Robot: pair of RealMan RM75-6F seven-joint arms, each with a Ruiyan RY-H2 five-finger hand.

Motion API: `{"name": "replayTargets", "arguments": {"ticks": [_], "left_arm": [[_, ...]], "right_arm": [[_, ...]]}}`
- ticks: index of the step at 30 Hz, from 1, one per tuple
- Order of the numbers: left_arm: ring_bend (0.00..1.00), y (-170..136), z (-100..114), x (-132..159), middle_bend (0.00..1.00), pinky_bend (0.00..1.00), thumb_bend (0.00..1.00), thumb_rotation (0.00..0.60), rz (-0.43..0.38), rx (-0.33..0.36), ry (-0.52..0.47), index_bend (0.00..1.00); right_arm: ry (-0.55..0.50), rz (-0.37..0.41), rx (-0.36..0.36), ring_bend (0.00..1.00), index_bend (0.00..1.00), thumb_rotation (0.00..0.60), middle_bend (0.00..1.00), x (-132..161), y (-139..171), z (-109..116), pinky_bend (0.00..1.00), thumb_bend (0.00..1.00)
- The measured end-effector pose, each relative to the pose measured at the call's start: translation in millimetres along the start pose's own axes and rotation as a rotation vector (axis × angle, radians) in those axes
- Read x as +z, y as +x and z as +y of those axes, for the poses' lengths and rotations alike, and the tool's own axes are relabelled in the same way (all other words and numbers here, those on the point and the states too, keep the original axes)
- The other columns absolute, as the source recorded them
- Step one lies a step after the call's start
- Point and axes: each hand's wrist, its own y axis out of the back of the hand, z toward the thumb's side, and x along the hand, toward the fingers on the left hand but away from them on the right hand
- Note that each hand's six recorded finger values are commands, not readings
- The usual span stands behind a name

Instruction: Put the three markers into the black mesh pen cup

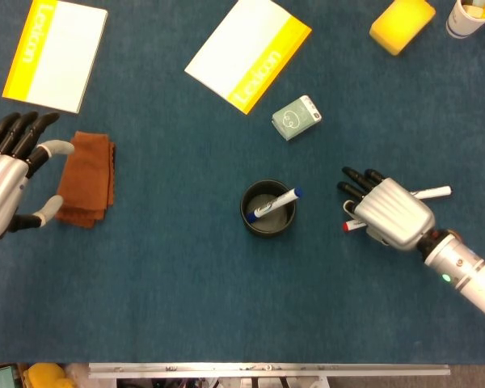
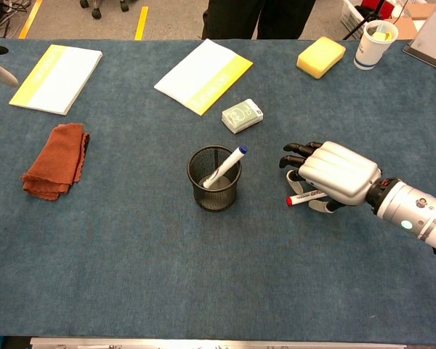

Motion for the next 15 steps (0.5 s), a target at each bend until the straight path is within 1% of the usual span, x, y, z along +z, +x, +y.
{"name": "replayTargets", "arguments": {"ticks": [15], "left_arm": [[0.00,0.0,-1.1,-0.8,0.07,0.01,0.28,0.600,-0.001,0.001,-0.002,0.26]], "right_arm": [[-0.007,-0.013,0.027,0.10,0.57,0.600,0.26,-2.8,-1.7,-4.0,0.27,0.21]]}}
